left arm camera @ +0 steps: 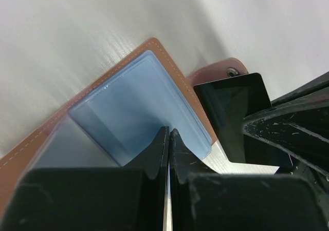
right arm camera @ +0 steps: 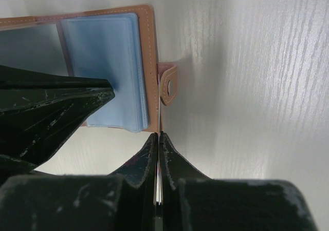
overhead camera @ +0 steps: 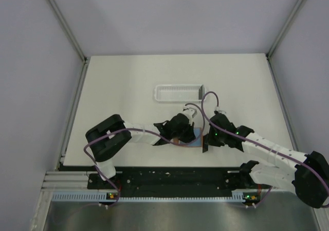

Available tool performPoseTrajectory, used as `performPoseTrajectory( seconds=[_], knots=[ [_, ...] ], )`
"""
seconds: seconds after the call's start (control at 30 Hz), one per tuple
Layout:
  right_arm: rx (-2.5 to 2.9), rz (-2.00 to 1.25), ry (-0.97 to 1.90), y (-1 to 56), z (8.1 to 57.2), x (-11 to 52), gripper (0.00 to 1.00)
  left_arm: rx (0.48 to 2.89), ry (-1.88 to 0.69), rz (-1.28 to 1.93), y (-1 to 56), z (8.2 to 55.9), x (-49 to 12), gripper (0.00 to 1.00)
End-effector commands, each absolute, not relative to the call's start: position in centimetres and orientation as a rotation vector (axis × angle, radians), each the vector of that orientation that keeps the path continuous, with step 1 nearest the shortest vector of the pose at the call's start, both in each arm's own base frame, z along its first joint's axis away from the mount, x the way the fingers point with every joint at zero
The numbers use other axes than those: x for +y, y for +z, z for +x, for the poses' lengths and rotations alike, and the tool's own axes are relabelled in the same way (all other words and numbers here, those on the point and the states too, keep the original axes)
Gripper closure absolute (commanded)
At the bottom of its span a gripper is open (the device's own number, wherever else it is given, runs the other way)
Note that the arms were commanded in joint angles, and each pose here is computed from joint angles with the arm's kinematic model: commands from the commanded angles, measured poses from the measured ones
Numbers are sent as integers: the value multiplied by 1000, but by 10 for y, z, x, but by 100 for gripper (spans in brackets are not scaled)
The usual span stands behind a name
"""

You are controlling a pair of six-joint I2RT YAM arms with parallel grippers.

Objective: Put the credit cards into the card holder
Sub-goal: Open the card holder at the center of the board.

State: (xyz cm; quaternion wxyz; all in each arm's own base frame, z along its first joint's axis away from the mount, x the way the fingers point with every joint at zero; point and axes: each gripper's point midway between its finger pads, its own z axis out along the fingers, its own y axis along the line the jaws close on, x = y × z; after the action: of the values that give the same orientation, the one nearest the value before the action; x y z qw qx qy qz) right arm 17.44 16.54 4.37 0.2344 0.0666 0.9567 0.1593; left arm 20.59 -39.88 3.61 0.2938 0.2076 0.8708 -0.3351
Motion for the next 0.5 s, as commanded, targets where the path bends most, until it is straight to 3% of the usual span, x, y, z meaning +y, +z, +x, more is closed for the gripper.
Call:
performPoseTrajectory(
  seconds=[0.0,0.47],
  knots=[
    [2598,207,417,49,184,163,100,2256,-957,565,49,211,-416,100],
    [2600,213,415,48,184,163,100,2373,-758,532,11,205,-373,100]
  ],
)
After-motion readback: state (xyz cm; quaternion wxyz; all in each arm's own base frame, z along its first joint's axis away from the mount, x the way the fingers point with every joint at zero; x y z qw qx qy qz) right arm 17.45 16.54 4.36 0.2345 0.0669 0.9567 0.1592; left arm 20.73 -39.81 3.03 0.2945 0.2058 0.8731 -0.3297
